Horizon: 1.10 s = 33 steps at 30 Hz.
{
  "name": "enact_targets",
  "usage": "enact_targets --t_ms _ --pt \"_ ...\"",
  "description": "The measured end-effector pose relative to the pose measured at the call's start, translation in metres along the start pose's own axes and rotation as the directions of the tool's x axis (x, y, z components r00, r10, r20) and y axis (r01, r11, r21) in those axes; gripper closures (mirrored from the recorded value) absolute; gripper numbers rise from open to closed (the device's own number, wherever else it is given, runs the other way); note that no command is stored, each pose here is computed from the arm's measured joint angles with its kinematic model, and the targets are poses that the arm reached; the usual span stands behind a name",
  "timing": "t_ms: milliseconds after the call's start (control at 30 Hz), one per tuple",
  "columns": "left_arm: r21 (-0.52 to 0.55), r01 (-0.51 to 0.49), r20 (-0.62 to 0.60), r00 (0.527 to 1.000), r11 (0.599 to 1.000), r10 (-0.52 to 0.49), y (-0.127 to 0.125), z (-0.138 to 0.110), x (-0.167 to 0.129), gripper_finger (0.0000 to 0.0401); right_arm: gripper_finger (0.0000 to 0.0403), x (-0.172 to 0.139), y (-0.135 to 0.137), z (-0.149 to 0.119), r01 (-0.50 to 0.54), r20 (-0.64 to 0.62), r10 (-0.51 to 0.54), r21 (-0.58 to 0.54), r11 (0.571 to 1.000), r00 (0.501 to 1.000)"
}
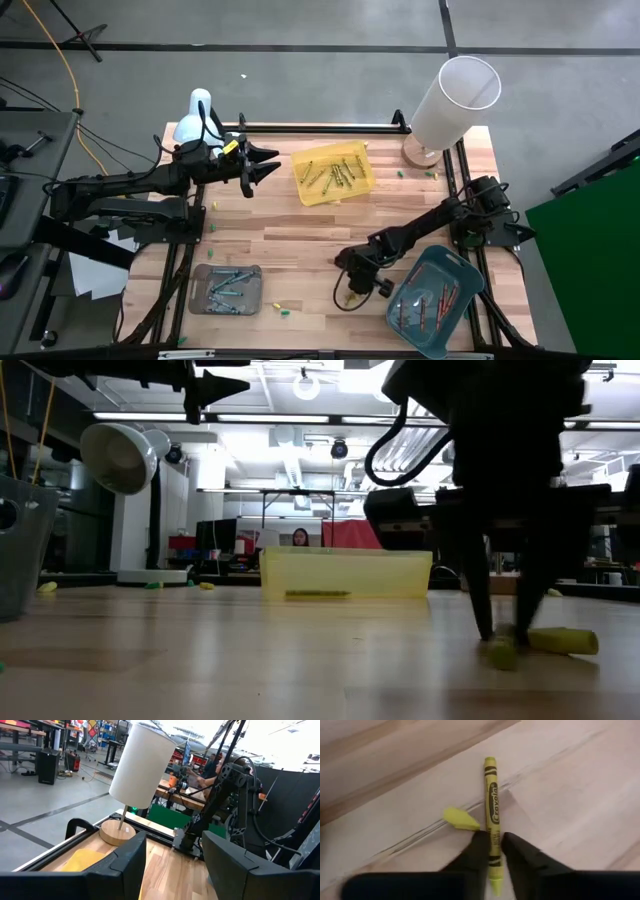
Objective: Sort crayons
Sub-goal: Put the yellow green crayon into the yellow bin
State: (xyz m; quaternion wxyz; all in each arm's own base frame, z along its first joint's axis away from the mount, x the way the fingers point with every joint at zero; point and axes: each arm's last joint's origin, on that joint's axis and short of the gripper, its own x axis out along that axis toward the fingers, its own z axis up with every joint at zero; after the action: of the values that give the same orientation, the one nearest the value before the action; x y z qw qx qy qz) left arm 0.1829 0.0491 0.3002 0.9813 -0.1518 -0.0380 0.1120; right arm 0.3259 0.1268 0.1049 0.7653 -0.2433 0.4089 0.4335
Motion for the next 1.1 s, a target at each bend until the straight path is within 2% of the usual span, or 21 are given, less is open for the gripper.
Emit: enact_targets --t_ms 100,233,367,500,600,733,833,967,1033,1100 --pt "0.0 0.0 0.0 1.0 1.0 0.0 0.0 0.0 0.0 0.022 0.0389 0.0 0.0 0.0 0.007 -0.007 -0.006 0.042 0.999 1.0" --pt "0.0 0.0 0.001 1.0 1.0 0.0 0.0 0.0 0.0 0.022 0.0381 0.0 0.0 -0.001 0.008 -0.015 -0.007 0.066 0.998 1.0" --pt "0.0 0.0 0.001 1.0 1.0 0.0 0.0 0.0 0.0 0.022 0.0397 -0.002 -0.003 -0.004 0.035 -0.047 -0.03 0.11 0.993 0.998" --pt "0.001 0.0 0.002 1.0 1.0 0.0 0.0 0.0 0.0 0.022 0.0399 -0.01 -0.017 -0.015 0.055 -0.05 -0.043 0.264 0.963 0.998" --pt "0.001 0.0 0.002 1.0 1.0 0.0 0.0 0.0 0.0 0.022 0.04 -0.023 -0.032 -0.028 0.102 -0.067 -0.083 0.372 0.923 0.994" --pt "0.001 -0.024 0.013 1.0 1.0 0.024 0.001 0.001 0.0 0.022 0.0401 -0.042 -0.048 -0.046 0.199 -0.141 -0.151 0.449 0.871 0.978" --pt "0.0 -0.062 0.027 0.998 0.998 0.062 0.002 0.001 0.0 0.022 0.0402 -0.055 -0.057 -0.063 0.224 -0.188 -0.141 0.56 0.798 0.972" --pt "0.0 -0.083 0.033 0.996 0.997 0.083 0.002 0.001 0.0 0.022 0.0402 -0.065 -0.059 -0.082 0.238 -0.219 -0.115 0.705 0.668 0.969" --pt "0.0 -0.085 0.033 0.996 0.996 0.085 0.002 0.001 0.0 0.022 0.0402 -0.07 -0.057 -0.089 0.237 -0.22 -0.108 0.732 0.638 0.97" --pt "0.0 -0.088 0.033 0.996 0.996 0.088 0.003 0.001 0.0 0.022 0.0402 -0.076 -0.054 -0.092 0.246 -0.227 -0.112 0.738 0.629 0.968"
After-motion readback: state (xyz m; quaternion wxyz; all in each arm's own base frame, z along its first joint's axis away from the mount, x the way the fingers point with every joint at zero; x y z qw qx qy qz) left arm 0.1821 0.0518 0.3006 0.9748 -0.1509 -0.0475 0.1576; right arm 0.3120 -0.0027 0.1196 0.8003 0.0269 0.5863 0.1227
